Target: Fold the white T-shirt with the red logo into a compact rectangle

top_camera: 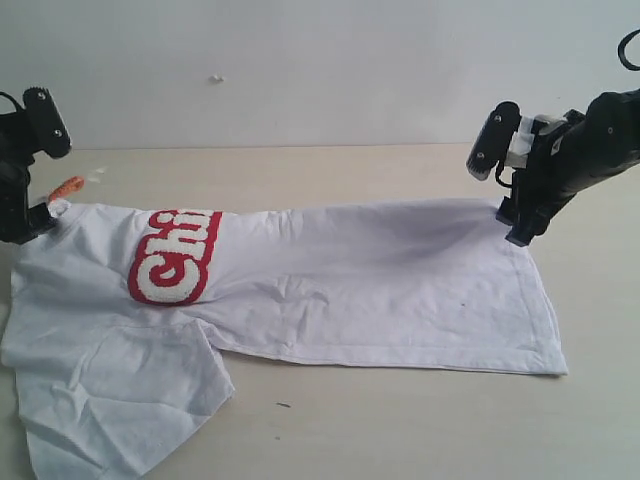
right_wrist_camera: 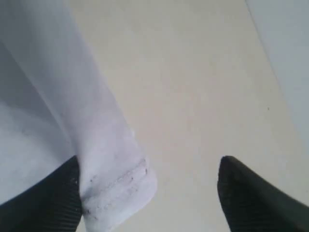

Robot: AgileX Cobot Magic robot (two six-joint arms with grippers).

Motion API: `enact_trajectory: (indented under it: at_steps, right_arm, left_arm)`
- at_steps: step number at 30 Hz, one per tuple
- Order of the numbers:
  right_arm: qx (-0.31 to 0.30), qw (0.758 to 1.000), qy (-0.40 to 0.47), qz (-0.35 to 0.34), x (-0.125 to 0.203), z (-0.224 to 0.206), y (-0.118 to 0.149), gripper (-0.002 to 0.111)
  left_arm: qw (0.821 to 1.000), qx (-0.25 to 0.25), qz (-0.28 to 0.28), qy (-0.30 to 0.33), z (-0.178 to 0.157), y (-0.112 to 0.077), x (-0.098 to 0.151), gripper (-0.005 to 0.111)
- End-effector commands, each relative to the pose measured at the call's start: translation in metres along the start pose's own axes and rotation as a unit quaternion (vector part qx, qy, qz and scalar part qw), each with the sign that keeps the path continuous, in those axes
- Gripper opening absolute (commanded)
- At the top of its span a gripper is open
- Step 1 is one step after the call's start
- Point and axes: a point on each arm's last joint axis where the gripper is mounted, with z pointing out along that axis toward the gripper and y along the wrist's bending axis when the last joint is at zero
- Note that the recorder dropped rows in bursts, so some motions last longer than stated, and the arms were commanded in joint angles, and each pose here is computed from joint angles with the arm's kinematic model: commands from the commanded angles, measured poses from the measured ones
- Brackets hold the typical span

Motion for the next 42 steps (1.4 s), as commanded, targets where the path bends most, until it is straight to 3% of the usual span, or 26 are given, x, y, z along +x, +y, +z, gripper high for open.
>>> enact_trajectory:
  at_steps: [1, 9, 14, 19, 24, 27, 36, 42]
  right_arm:
    - [0.012, 1.0, -0.009, 0.016, -0.003, -0.002, -0.005, 0.072]
    - [-0.001, 0.999, 0.003, 0.038, -0.001, -0.003, -0.002, 0.072]
    - [-0.012, 0.997, 0.014, 0.075, -0.006, -0.007, -0.012, 0.072]
    - [-0.037, 0.992, 0.015, 0.12, -0.02, -0.017, -0.027, 0.072]
    - [-0.066, 0.99, 0.033, 0.117, -0.025, -0.025, -0.034, 0.072]
    - [-0.074, 0.99, 0.034, 0.115, -0.026, -0.028, -0.037, 0.072]
    - [-0.085, 0.983, -0.01, 0.164, -0.007, -0.028, -0.054, 0.072]
    - [-0.125, 0.966, -0.076, 0.214, 0.0, -0.032, -0.061, 0.072]
  left_arm:
    - [1.0, -0.015, -0.017, -0.006, -0.001, 0.006, 0.002, 0.105]
    - [0.999, 0.013, 0.032, 0.013, -0.001, 0.001, 0.006, 0.105]
    - [0.999, 0.0, -0.039, -0.017, -0.002, 0.009, 0.009, 0.105]
    - [0.996, 0.063, -0.041, -0.042, -0.008, 0.011, 0.005, 0.105]
    - [0.975, 0.109, -0.136, -0.142, -0.021, 0.029, -0.005, 0.105]
    - [0.965, 0.109, -0.184, -0.153, -0.025, 0.038, 0.001, 0.105]
    - [0.964, 0.095, -0.209, -0.132, -0.023, 0.05, 0.033, 0.105]
    - [0.96, 0.139, -0.202, -0.138, -0.01, 0.04, 0.038, 0.105]
